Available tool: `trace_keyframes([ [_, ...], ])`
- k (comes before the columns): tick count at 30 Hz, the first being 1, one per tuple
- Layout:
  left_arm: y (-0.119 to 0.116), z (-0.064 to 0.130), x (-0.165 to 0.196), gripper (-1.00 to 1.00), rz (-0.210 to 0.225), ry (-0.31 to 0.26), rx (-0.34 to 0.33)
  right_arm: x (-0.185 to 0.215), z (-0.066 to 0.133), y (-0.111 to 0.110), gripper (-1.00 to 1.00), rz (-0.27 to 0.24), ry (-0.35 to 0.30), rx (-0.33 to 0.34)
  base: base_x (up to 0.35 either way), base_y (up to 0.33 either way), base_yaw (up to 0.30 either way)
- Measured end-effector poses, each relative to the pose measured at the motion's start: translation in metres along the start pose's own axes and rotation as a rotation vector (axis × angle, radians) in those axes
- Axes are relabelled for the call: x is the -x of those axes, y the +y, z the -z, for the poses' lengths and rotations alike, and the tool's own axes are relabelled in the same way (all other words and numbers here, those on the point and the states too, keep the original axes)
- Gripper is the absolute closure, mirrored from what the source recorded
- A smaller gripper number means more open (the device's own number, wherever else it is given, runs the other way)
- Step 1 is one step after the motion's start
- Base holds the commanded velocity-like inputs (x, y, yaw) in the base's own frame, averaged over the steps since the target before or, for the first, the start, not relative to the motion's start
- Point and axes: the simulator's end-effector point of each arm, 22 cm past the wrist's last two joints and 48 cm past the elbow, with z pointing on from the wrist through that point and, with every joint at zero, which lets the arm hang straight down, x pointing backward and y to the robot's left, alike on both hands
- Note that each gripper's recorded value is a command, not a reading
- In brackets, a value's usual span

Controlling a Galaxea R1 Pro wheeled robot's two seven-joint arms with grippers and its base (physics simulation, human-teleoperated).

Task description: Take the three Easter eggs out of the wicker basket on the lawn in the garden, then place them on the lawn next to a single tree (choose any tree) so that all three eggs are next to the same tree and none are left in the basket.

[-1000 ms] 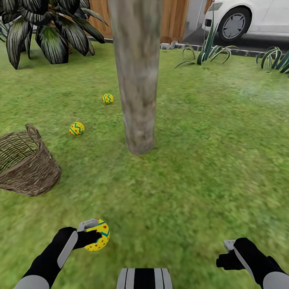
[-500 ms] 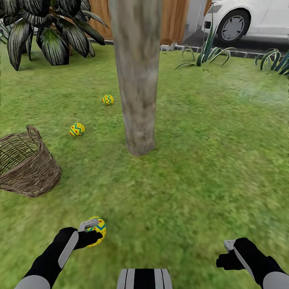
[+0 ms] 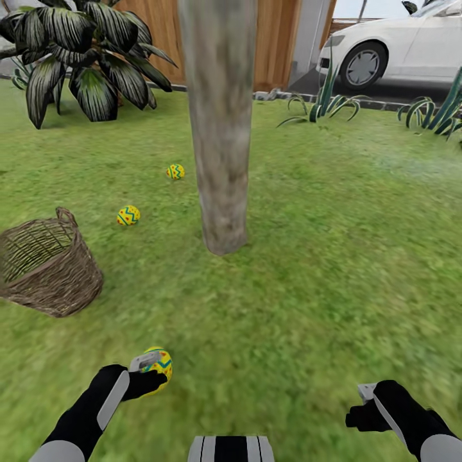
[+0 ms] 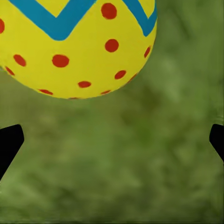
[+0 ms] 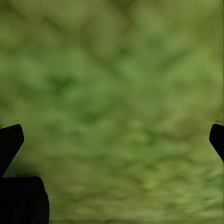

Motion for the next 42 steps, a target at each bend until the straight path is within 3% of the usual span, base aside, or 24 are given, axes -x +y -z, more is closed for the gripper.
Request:
trace_keyframes([
  [8,-0.012,0.009,0.004,-1.0,-0.001,-0.016,-0.018,0.009,0.013,-0.001,-1.0,-0.004,-0.033,-0.001,-0.34,0.0,0.011],
  [17,-0.016,0.024,0.016,-1.0,-0.003,-0.051,-0.031,0.02,0.029,-0.012,-1.0,-0.008,-0.074,-0.041,-0.34,0.04,0.262],
  [28,-0.019,0.044,0.031,-1.0,-0.008,-0.095,-0.04,0.032,0.048,-0.015,-1.0,-0.017,-0.121,-0.041,-0.337,0.103,0.272],
  [42,-0.026,0.069,0.048,-1.0,-0.014,-0.149,-0.056,0.045,0.073,-0.017,-1.0,-0.023,-0.178,-0.041,-0.232,0.13,0.013],
])
